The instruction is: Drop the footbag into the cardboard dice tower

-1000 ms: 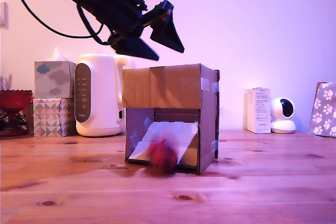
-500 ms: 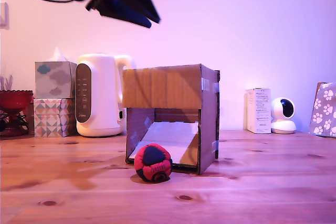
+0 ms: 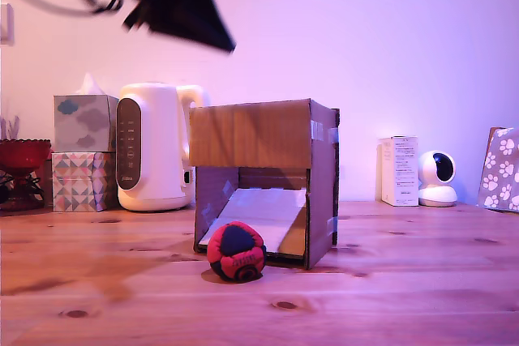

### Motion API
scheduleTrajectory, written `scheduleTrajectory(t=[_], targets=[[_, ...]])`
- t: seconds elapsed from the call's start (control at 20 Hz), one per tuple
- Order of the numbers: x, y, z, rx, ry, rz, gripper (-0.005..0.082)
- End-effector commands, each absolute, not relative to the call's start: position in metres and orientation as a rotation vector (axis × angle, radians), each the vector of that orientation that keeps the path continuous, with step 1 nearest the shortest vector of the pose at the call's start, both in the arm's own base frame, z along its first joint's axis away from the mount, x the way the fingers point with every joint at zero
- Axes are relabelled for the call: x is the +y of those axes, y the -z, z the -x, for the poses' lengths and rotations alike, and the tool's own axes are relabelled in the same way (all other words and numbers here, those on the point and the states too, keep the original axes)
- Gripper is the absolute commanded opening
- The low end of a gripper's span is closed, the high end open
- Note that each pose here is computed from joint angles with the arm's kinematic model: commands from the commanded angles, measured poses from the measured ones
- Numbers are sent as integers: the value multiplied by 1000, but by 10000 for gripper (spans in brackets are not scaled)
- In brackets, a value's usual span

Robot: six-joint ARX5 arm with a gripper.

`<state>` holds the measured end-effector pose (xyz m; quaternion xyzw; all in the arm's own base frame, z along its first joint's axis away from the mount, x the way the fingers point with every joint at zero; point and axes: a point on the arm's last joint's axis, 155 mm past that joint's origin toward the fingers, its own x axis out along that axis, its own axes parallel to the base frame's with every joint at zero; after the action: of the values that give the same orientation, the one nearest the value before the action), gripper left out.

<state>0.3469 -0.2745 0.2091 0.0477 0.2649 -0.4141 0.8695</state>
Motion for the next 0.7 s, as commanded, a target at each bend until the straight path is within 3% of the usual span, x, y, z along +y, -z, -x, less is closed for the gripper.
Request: scheduleTrajectory(t=[0.0, 0.35, 0.65], targets=[[-271, -208, -341, 521, 865, -72, -24], [-253, -160, -306, 461, 866, -4, -24], [-241, -103, -275, 536, 877, 50, -24]])
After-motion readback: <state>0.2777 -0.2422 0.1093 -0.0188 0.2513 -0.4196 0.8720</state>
